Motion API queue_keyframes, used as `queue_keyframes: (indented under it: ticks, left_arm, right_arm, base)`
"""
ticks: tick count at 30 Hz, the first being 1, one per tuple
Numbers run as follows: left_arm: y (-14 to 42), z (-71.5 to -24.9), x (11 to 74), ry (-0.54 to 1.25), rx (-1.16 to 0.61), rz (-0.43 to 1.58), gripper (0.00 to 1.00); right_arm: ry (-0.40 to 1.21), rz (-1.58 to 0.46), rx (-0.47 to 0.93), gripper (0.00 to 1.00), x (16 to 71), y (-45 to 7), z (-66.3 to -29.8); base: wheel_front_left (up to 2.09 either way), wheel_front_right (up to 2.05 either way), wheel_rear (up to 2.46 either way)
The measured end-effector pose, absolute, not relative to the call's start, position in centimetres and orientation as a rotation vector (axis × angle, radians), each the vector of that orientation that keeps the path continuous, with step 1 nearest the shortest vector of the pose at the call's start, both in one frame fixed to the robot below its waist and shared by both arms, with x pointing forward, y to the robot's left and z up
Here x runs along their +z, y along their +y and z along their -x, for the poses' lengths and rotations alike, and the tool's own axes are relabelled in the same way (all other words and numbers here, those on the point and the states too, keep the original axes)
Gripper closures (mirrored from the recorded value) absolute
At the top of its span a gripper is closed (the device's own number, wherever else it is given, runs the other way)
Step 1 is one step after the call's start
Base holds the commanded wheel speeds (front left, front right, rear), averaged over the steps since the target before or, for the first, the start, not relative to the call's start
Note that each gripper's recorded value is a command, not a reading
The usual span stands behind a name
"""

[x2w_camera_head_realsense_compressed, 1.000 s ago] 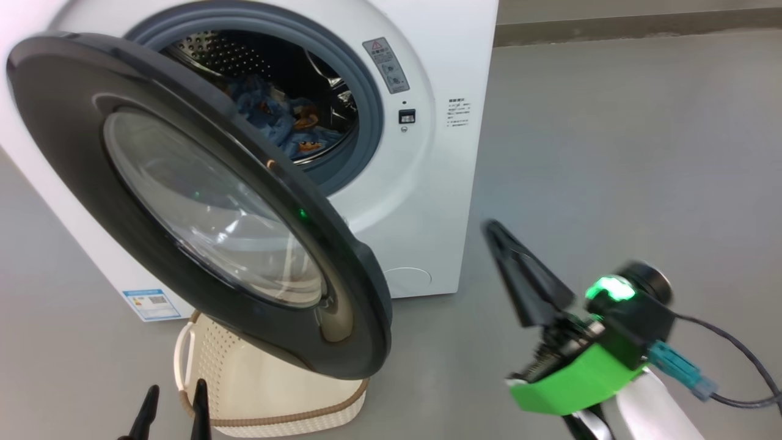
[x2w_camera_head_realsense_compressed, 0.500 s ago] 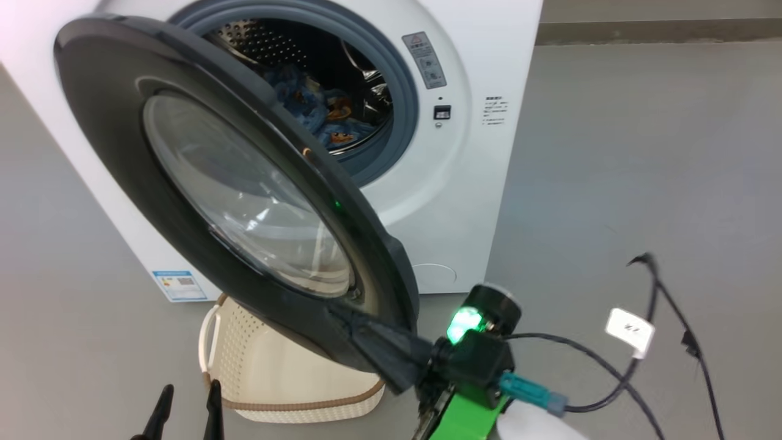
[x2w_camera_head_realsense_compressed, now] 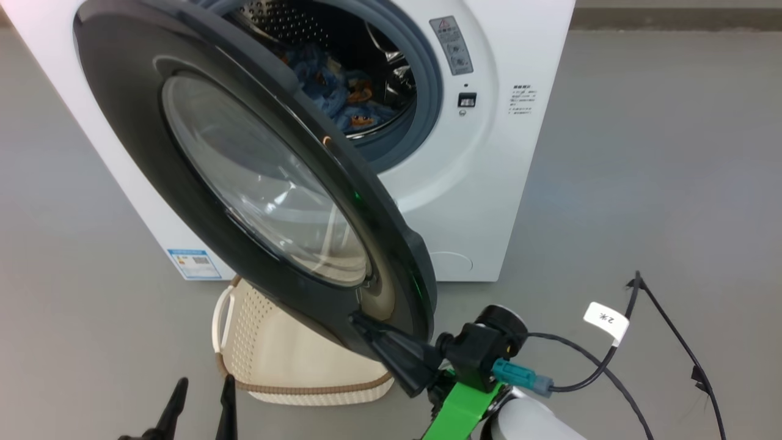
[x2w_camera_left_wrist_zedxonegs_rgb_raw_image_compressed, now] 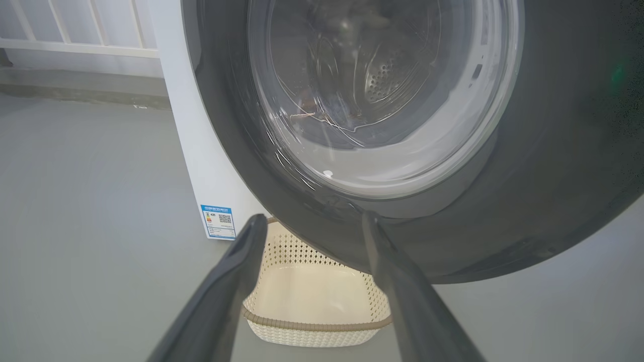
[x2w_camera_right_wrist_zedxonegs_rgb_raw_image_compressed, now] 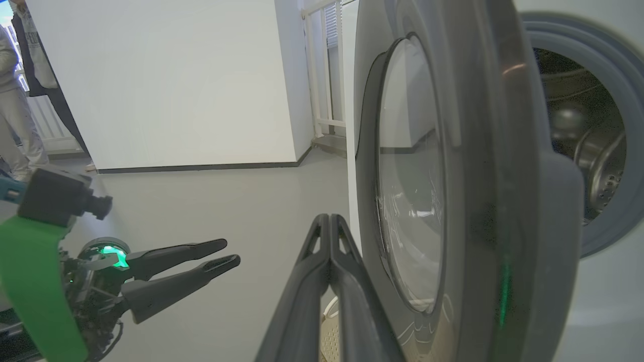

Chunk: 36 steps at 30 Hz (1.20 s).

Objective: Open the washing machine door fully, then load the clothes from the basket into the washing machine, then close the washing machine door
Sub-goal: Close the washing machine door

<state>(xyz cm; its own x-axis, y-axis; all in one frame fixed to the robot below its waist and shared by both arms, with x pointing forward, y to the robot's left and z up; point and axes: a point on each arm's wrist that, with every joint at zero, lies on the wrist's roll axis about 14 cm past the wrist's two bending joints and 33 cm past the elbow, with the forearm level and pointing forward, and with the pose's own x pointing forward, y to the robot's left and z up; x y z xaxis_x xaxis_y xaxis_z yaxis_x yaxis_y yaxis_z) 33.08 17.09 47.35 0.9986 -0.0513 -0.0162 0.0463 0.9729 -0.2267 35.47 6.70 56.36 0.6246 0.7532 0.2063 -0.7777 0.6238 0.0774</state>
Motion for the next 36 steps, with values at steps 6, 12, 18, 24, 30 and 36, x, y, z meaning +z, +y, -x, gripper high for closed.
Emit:
queue_keyframes:
  ticks: [6, 12, 18, 24, 30, 36]
  left_arm:
    - [16.8, -34.2, 47.6, 0.015, -0.060, 0.228, 0.00]
    - [16.7, -35.1, 47.4, 0.021, -0.061, 0.228, 0.00]
    - [17.2, -35.3, 46.4, 0.051, -0.043, 0.227, 0.00]
    - [17.5, -35.9, 46.2, 0.057, -0.034, 0.223, 0.00]
    - [17.5, -36.4, 45.7, 0.069, -0.034, 0.223, 0.00]
    - [17.0, -37.2, 45.3, 0.077, -0.051, 0.225, 0.00]
  right_arm:
    - [-0.108, -0.181, 0.850, 1.00, 54.7, 6.2, -37.0]
    - [-0.120, -0.191, 0.832, 1.00, 55.0, 6.1, -39.4]
    - [-0.117, -0.202, 0.828, 1.00, 54.7, 6.3, -40.8]
    - [-0.135, -0.201, 0.814, 1.00, 55.0, 6.0, -42.5]
    - [-0.152, -0.186, 0.784, 1.00, 55.2, 4.9, -44.0]
    - [-0.165, -0.185, 0.747, 1.00, 55.4, 3.7, -45.1]
  base:
    - [0.00, 0.00, 0.00]
    - [0.00, 0.00, 0.00]
    - [0.00, 0.00, 0.00]
    - [0.00, 0.00, 0.00]
    - [0.00, 0.00, 0.00]
    - [0.00, 0.00, 0.00]
